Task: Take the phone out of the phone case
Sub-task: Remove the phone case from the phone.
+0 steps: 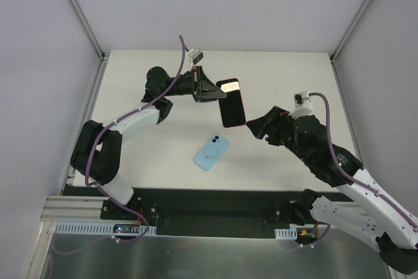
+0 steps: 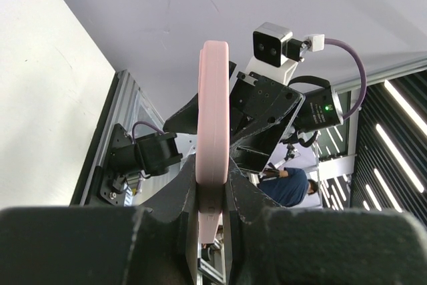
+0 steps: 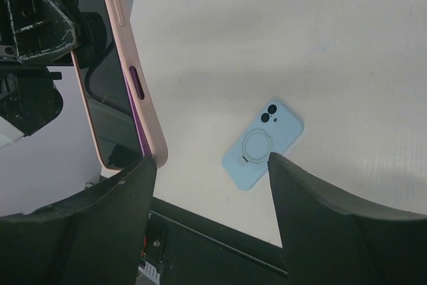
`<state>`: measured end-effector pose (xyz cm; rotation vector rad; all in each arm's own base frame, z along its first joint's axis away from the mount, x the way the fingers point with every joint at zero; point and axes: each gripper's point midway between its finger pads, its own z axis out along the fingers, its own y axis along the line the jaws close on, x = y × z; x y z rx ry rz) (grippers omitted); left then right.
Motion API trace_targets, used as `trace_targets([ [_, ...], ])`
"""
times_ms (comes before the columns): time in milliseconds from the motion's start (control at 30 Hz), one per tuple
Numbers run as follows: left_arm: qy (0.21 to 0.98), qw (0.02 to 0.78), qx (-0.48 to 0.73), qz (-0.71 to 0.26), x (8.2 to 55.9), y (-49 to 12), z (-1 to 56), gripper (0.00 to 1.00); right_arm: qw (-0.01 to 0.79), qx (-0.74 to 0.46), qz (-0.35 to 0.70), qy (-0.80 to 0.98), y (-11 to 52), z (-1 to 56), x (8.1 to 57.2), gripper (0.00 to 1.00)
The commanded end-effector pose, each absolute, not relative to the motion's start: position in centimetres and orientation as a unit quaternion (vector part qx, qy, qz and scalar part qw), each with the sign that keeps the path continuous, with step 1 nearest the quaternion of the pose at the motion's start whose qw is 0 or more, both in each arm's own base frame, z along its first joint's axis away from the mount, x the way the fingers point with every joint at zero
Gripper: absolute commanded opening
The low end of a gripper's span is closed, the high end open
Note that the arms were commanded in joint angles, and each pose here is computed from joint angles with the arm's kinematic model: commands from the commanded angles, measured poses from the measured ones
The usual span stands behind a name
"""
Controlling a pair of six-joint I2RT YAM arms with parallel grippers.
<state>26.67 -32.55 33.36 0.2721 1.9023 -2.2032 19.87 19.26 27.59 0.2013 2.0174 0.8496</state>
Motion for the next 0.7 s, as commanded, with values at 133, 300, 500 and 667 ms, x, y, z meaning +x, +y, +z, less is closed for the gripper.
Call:
trace_targets([
  [133, 0.603, 0.146, 0.138, -0.772, 24.9, -31.5, 37.5, 0.00, 0.454, 0.073, 0.324, 0.827, 19.7, 26.7, 20.7, 0.71],
  [300, 0.600, 0.141, 0.139, -0.775, 24.7, -31.5, 37.5, 0.00, 0.451, 0.069, 0.327, 0.827, 19.8, 26.4, 20.6, 0.71],
  [500, 0.589, 0.139, 0.140, -0.784, 24.2, -31.2, 38.0, 0.00, 0.453, 0.062, 0.337, 0.823, 20.8, 26.9, 21.1, 0.71],
  [667, 0.586, 0.134, 0.140, -0.787, 23.7, -31.0, 38.0, 0.00, 0.457, 0.058, 0.343, 0.819, 21.8, 27.2, 22.0, 0.71],
])
